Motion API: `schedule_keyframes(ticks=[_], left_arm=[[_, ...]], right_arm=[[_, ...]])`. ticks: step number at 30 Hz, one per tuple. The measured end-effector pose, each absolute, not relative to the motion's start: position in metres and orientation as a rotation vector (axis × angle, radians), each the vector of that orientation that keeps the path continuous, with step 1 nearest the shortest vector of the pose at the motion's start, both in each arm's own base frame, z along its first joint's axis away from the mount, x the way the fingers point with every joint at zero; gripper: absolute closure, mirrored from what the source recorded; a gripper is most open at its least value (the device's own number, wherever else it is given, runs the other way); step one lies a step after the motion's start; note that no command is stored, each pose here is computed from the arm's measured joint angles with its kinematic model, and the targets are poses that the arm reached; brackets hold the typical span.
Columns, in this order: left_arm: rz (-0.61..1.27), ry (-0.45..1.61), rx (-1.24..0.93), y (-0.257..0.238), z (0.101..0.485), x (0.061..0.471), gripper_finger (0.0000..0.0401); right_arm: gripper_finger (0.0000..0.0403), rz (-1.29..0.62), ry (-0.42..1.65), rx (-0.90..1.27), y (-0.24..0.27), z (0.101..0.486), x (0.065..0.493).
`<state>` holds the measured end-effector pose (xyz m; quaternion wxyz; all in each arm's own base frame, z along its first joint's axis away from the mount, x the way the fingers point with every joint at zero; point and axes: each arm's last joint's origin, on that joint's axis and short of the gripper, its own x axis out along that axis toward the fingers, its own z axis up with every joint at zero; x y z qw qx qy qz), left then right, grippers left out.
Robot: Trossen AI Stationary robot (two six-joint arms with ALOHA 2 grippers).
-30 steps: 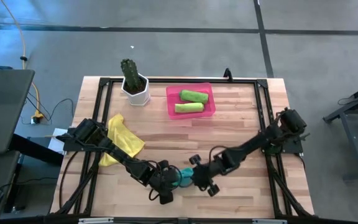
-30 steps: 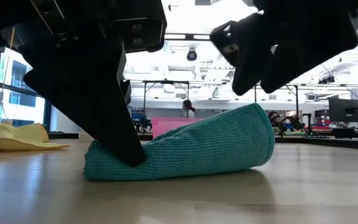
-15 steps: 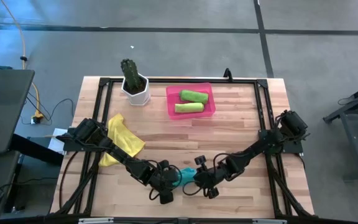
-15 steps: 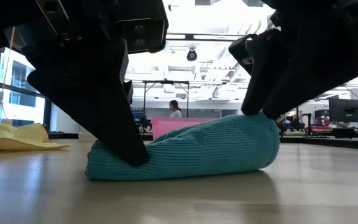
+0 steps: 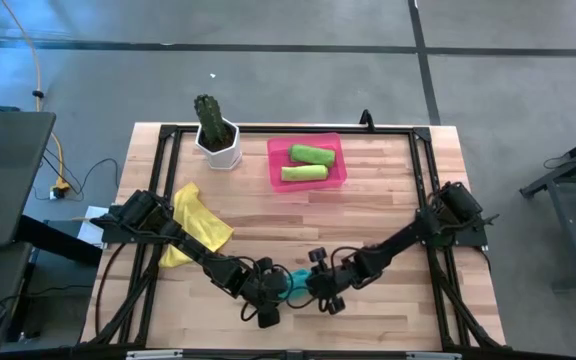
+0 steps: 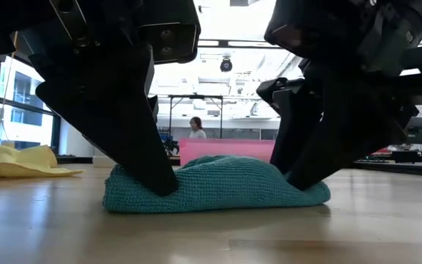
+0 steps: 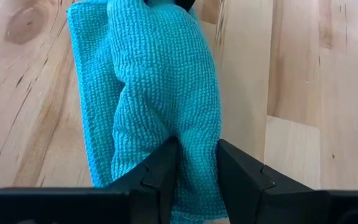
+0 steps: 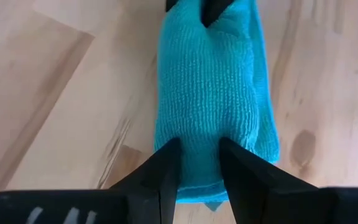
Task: Roll microfiber towels into tight, uniform cylinder then place into a basket
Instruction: Roll the blue microfiber cloth, then put the rolled blue microfiber cloth into the pink bin
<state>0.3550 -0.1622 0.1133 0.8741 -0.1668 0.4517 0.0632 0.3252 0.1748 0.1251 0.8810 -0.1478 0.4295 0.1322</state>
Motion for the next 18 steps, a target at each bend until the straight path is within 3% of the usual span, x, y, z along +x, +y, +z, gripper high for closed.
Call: schedule_keyframes(ticks=[5, 18], left_arm=[[0.132, 0.943, -0.349, -0.162, 0.113, 0.355, 0.0302], [0.131, 0.944, -0.35, -0.162, 0.113, 0.355, 0.0302]], right_arm=[[0.0295, 0.348, 0.907, -0.29, 0.175, 0.125, 0.326], [0.0291, 0.308, 0.902, -0.174, 0.16, 0.125, 0.336]])
